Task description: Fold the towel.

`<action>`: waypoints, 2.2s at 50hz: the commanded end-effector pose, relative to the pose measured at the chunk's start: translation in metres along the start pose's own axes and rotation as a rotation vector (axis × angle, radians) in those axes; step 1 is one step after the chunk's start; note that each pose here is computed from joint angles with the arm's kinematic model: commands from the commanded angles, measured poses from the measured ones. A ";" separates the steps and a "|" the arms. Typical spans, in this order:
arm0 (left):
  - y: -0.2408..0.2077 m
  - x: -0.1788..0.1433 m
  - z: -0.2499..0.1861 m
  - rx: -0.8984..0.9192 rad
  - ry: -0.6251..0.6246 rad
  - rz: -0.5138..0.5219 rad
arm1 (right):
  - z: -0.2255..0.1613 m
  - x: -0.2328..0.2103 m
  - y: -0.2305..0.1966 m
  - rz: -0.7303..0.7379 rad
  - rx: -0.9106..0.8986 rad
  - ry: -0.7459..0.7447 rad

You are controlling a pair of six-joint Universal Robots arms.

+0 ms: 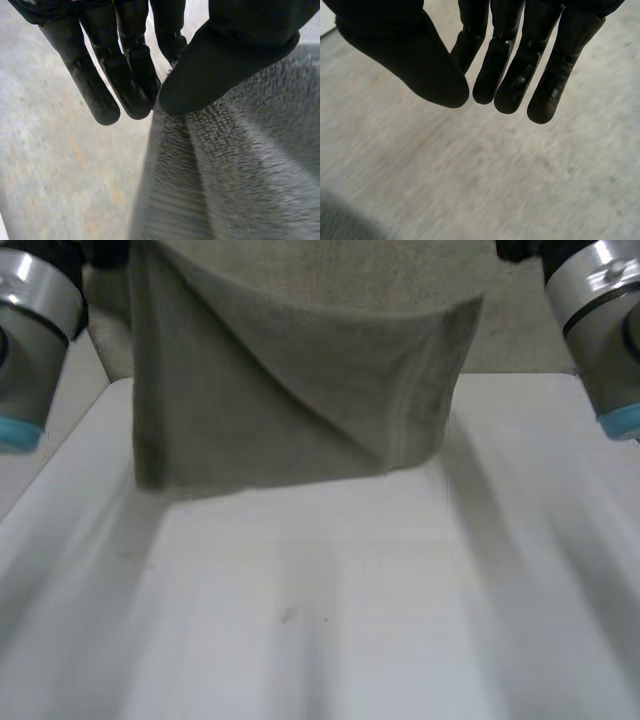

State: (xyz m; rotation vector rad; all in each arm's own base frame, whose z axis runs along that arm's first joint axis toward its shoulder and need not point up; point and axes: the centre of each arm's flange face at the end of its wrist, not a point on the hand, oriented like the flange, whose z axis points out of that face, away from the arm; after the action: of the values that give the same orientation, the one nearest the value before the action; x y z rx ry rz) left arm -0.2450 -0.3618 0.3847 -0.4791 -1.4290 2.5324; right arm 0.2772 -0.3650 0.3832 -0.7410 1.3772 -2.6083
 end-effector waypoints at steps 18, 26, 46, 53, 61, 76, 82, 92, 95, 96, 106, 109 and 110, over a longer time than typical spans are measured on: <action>0.019 0.041 -0.134 -0.430 0.133 -0.013 | -0.121 -0.063 0.085 0.153 -0.696 -0.341; -0.041 0.045 -0.132 -0.301 0.154 -0.001 | -0.117 -0.093 0.049 0.458 -0.629 -0.334; -0.078 0.041 -0.145 -0.248 0.151 0.010 | -0.123 -0.196 0.110 0.517 -0.637 -0.483; -0.075 0.040 -0.146 -0.260 0.144 0.011 | -0.106 -0.189 0.117 0.492 -0.547 -0.389; -0.068 0.040 -0.148 -0.276 0.144 0.012 | -0.092 -0.160 0.098 0.481 -0.483 -0.347; -0.065 0.025 -0.133 -0.229 0.086 0.023 | -0.066 -0.016 -0.044 0.281 -0.106 -0.145; -0.061 0.025 -0.133 -0.222 0.083 0.025 | -0.084 -0.002 -0.095 0.218 -0.065 -0.157; -0.021 0.036 -0.145 -0.355 0.118 0.002 | -0.102 -0.028 -0.014 0.085 -0.464 -0.338; -0.001 0.041 -0.152 -0.426 0.137 -0.007 | -0.104 -0.033 0.001 0.092 -0.511 -0.356; 0.000 0.041 -0.152 -0.426 0.137 -0.008 | -0.107 -0.037 0.014 0.108 -0.565 -0.376; 0.089 0.055 -0.154 -0.670 0.183 -0.033 | -0.119 -0.060 0.080 0.107 -0.752 -0.474; 0.107 0.055 -0.134 -0.649 0.181 -0.025 | -0.111 -0.062 0.099 0.087 -0.759 -0.465; 0.107 0.055 -0.134 -0.649 0.181 -0.025 | -0.103 -0.062 0.106 0.075 -0.735 -0.445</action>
State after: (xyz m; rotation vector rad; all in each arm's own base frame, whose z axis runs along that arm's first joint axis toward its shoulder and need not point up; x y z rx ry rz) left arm -0.2374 -0.2608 0.2361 -0.7450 -2.1259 1.9053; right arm 0.2636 -0.3045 0.2438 -1.1977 2.1232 -1.6290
